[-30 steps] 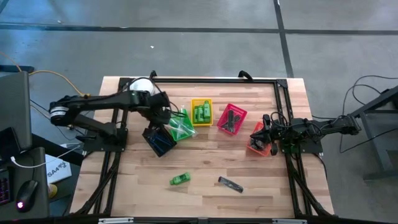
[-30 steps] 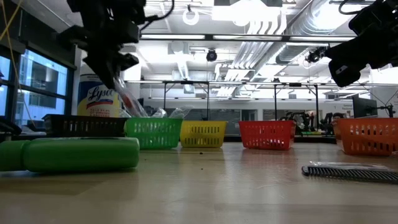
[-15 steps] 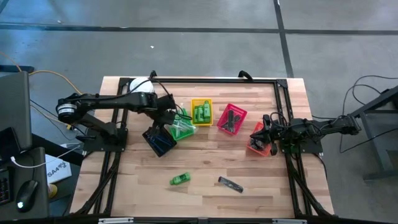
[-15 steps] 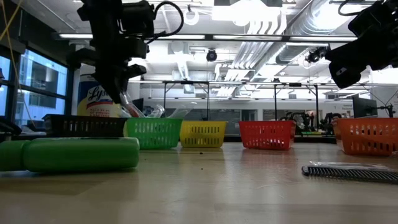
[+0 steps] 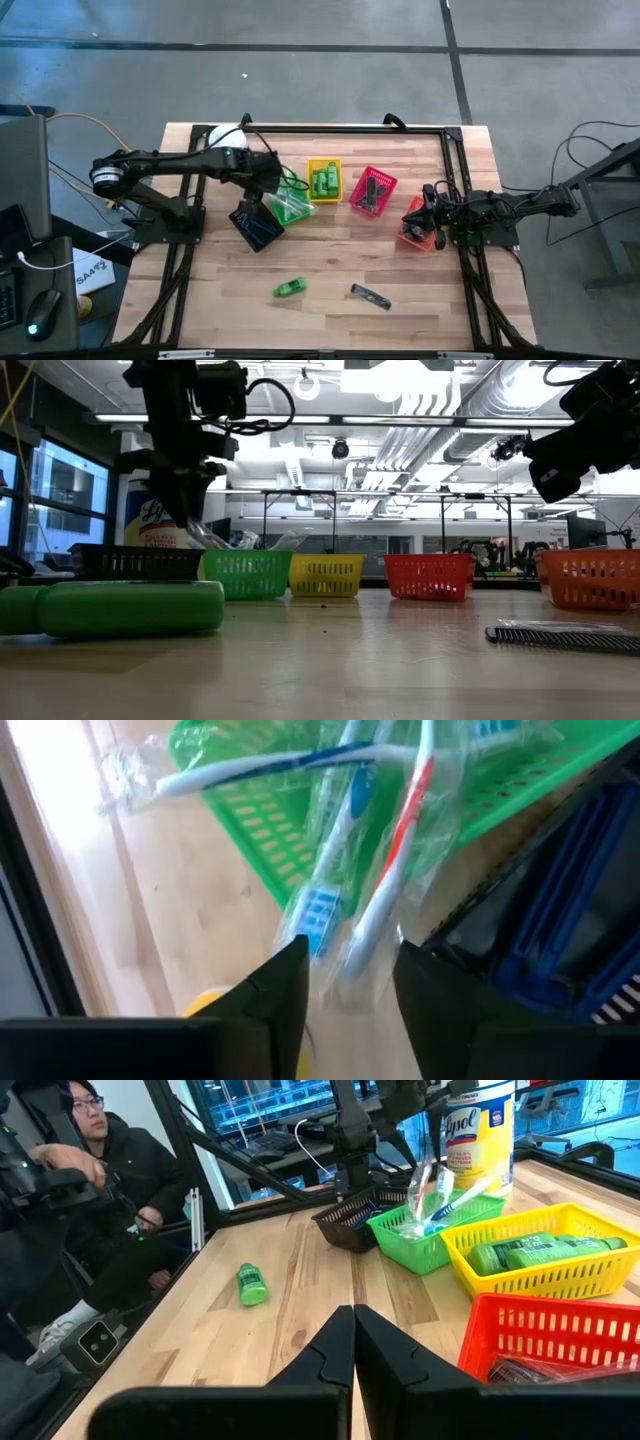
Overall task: Pick & Place Travel size toiletries
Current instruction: Put the orange toothbrush into the green bin, then put the black hair comb into the red bin
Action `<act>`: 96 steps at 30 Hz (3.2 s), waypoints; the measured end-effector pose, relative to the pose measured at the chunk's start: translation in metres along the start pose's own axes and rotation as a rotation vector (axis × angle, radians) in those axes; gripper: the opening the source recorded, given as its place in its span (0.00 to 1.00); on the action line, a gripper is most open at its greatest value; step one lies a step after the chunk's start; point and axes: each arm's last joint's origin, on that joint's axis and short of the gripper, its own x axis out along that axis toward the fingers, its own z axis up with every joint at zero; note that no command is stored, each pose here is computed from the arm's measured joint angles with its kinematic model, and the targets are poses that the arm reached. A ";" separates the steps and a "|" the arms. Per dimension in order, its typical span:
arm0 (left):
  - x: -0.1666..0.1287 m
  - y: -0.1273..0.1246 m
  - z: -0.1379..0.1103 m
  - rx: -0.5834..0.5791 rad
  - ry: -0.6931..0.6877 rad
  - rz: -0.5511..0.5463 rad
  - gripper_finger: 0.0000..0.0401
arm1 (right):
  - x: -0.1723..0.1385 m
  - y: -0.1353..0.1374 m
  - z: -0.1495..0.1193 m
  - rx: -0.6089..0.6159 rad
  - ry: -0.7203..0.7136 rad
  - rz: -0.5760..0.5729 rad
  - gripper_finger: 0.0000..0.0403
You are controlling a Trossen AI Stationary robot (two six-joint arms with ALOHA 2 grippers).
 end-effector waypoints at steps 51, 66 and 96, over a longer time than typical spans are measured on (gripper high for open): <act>-0.069 -0.096 -0.142 -0.251 -1.398 0.271 0.00 | 0.000 -0.002 -0.001 -0.014 0.000 -0.052 0.01; -0.016 -0.116 -0.132 -0.162 -1.299 0.234 0.00 | 0.000 -0.002 -0.001 -0.036 0.004 -0.044 0.01; 0.009 -0.127 -0.125 -0.174 -1.270 0.102 0.00 | 0.000 -0.001 -0.001 -0.028 0.004 -0.042 0.01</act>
